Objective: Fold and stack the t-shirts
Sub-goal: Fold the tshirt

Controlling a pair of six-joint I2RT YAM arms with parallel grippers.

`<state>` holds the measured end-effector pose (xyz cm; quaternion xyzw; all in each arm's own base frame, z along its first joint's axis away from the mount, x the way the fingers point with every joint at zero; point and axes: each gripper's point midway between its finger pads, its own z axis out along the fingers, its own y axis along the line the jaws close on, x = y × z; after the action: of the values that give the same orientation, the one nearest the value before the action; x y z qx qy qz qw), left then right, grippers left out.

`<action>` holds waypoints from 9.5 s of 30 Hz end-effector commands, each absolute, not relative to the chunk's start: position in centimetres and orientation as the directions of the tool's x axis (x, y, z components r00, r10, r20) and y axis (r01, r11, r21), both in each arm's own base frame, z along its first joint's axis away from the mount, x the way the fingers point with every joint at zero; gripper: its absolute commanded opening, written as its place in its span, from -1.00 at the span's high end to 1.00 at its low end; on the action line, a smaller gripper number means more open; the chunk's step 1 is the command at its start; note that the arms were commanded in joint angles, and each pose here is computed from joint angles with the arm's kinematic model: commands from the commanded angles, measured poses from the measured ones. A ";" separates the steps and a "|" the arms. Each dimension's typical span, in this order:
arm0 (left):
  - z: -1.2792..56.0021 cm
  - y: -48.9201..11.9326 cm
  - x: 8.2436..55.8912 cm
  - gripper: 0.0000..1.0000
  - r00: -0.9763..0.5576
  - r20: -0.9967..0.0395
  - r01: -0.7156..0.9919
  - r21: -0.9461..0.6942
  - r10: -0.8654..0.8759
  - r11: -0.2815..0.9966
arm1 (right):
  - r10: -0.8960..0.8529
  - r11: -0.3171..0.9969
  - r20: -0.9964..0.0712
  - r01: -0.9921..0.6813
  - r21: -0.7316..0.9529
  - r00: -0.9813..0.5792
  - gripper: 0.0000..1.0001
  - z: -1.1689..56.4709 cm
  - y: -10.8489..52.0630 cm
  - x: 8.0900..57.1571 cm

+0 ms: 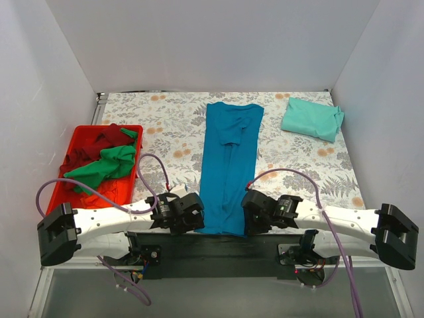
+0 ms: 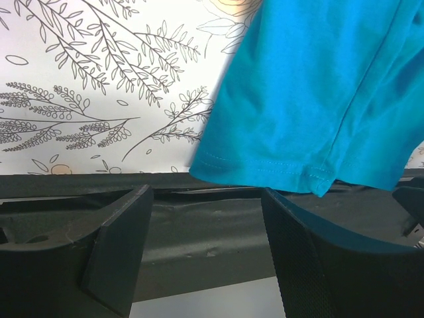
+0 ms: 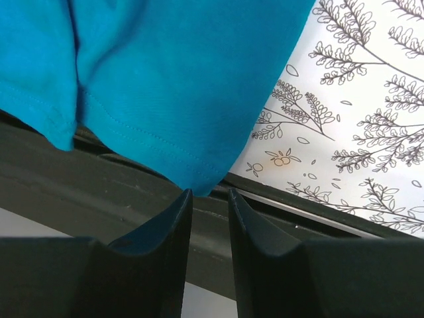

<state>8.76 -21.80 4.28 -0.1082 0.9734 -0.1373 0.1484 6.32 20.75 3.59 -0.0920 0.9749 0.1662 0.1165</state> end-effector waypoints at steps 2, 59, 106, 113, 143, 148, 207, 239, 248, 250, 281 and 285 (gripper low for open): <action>4.4 -21.9 9.0 -0.31 -0.922 -0.271 -0.189 -0.309 -0.277 0.932 | -0.088 0.936 -0.271 -0.173 0.308 -0.959 0.28 3.5 21.4 6.5; 1.4 -23.9 8.8 0.16 -0.908 -0.230 -0.251 -0.367 -0.349 0.896 | -0.023 0.933 -0.275 -0.120 0.340 -0.961 0.97 1.5 20.0 5.7; 2.0 -24.1 9.4 0.56 -0.906 -0.288 -0.230 -0.278 -0.309 0.933 | -0.038 0.919 -0.282 -0.144 0.367 -0.959 0.97 2.1 20.7 5.7; 2.2 -25.0 8.9 1.00 -0.912 -0.269 -0.214 -0.329 -0.309 0.920 | -0.020 0.913 -0.304 -0.141 0.382 -0.953 0.97 3.0 20.7 6.0; 10.1 -28.7 27.5 1.00 -0.761 -0.492 -0.120 -0.533 -0.422 0.838 | 0.078 0.954 -0.688 -0.146 0.261 -0.722 0.97 14.0 21.0 26.5; 10.1 -28.8 32.3 1.00 -0.746 -0.500 -0.120 -0.550 -0.441 0.826 | 0.070 0.962 -0.692 -0.135 0.238 -0.719 0.97 13.8 20.8 30.5; 7.2 -23.7 33.7 -0.59 -0.778 -0.487 -0.138 -0.485 -0.398 0.863 | 0.033 0.896 -0.498 -0.196 0.399 -0.866 0.06 8.6 19.1 28.9; 5.3 -22.7 29.9 -0.50 -0.804 -0.489 -0.131 -0.407 -0.337 0.904 | 0.055 0.944 -0.378 -0.075 0.323 -0.924 0.45 0.8 17.0 26.3; 4.7 -23.6 29.4 -0.22 -0.813 -0.496 -0.118 -0.375 -0.306 0.919 | 0.051 0.944 -0.363 -0.074 0.322 -0.930 0.78 0.3 16.9 25.8; 4.7 -24.1 29.5 -0.22 -0.814 -0.496 -0.115 -0.372 -0.302 0.921 | 0.050 0.944 -0.362 -0.074 0.322 -0.931 0.79 0.2 16.9 25.7; 0.4 -25.3 28.3 1.00 -0.860 -0.442 -0.140 -0.279 -0.256 0.950 | 0.049 0.932 -0.366 -0.090 0.352 -0.929 0.97 0.5 17.4 25.5; 1.9 -25.6 28.6 1.00 -0.845 -0.468 -0.121 -0.302 -0.257 0.946 | 0.046 0.923 -0.395 -0.113 0.369 -0.918 0.97 1.9 17.7 25.8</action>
<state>29.69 -25.99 2.08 -0.1089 0.9463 -0.1441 0.2682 27.09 18.32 2.02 -0.0108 0.9544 0.2044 0.2171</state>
